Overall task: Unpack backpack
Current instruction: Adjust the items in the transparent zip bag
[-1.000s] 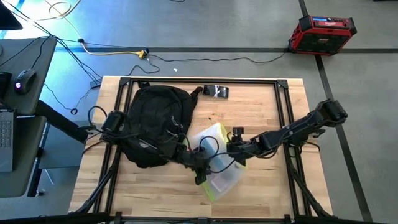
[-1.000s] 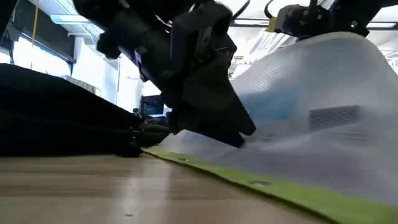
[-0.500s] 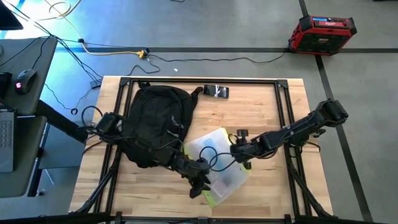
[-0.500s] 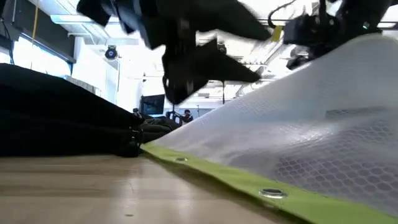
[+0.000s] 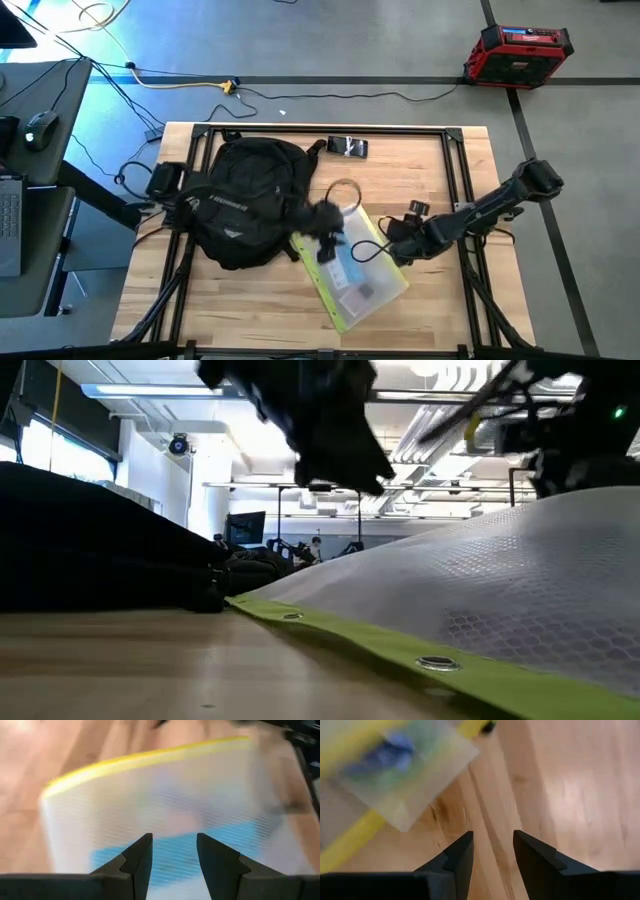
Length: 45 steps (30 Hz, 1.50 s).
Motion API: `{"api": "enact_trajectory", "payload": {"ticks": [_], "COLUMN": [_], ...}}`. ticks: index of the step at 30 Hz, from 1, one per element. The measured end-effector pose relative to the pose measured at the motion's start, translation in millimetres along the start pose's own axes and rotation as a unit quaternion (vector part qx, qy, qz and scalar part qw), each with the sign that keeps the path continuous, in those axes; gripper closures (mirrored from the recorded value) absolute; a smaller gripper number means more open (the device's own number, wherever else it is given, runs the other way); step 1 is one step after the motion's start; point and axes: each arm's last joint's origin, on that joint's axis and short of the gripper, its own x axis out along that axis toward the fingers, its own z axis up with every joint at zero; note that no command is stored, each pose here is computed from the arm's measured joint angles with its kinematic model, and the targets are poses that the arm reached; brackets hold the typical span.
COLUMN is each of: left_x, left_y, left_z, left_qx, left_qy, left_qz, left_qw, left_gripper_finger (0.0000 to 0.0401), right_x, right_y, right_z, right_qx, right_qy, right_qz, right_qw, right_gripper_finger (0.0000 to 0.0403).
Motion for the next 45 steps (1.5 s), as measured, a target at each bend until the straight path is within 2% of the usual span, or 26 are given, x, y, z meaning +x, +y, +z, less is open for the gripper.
{"api": "enact_trajectory", "payload": {"ticks": [4, 6, 9, 12, 16, 18, 22, 26, 30, 34, 39, 42, 45], "left_x": [9.4, 13.6, 25.7, 41.4, 59.9, 66.7, 70.9, 71.5, 71.5, 71.7, 72.0, 72.0, 72.0], "left_y": [48.0, 67.3, 87.8, 99.7, 105.2, 106.9, 109.0, 110.3, 110.5, 108.9, 106.8, 106.5, 106.3], "left_z": [2.3, 2.6, -2.2, -11.1, -21.2, -26.0, -29.9, -31.9, -32.0, -32.4, -32.9, -33.1, -33.2], "left_qx": [-0.030, -0.040, -0.059, -0.077, -0.082, -0.083, -0.084, -0.080, -0.080, -0.078, -0.072, -0.071, -0.071], "left_qy": [0.013, 0.014, 0.024, 0.034, 0.041, 0.044, 0.049, 0.053, 0.054, 0.055, 0.057, 0.058, 0.058], "left_qz": [0.013, 0.029, 0.025, 0.015, 0.014, 0.016, 0.029, 0.051, 0.052, 0.051, 0.050, 0.049, 0.049], "left_qw": [0.999, 0.999, 0.998, 0.996, 0.996, 0.995, 0.995, 0.994, 0.994, 0.994, 0.995, 0.995, 0.995], "left_gripper_finger": [0.0268, 0.0268, 0.0268, 0.0268, 0.0268, 0.0268, 0.0268, 0.0268, 0.0268, 0.0268, 0.0268, 0.0268, 0.0268], "right_x": [-27.0, -39.6, -51.1, -53.3, -29.7, -10.4, 24.9, 42.8, 45.0, 39.7, 10.0, 2.6, 11.2], "right_y": [0.3, -0.8, 4.4, 14.9, 33.6, 38.6, 35.0, 29.5, 29.8, 33.0, 32.6, 20.7, 5.8], "right_z": [-10.3, -14.5, -16.0, -11.6, -7.8, -9.2, -15.9, -19.7, -18.3, -13.5, 0.9, 2.3, -2.1], "right_qx": [0.039, 0.086, 0.162, 0.190, 0.195, 0.194, 0.216, 0.232, 0.232, 0.204, 0.192, 0.214, 0.255], "right_qy": [-0.093, -0.151, -0.217, -0.238, -0.236, -0.208, -0.139, -0.105, -0.104, -0.120, -0.195, -0.212, -0.174], "right_qz": [-0.002, -0.002, 0.023, 0.064, 0.114, 0.137, 0.125, 0.111, 0.120, 0.131, 0.137, 0.107, 0.061], "right_qw": [0.995, 0.985, 0.963, 0.950, 0.945, 0.949, 0.958, 0.961, 0.960, 0.963, 0.952, 0.947, 0.949], "right_gripper_finger": [0.0277, 0.0277, 0.0277, 0.0277, 0.0277, 0.0277, 0.0277, 0.0277, 0.0277, 0.0277, 0.0277, 0.0277, 0.0277]}}
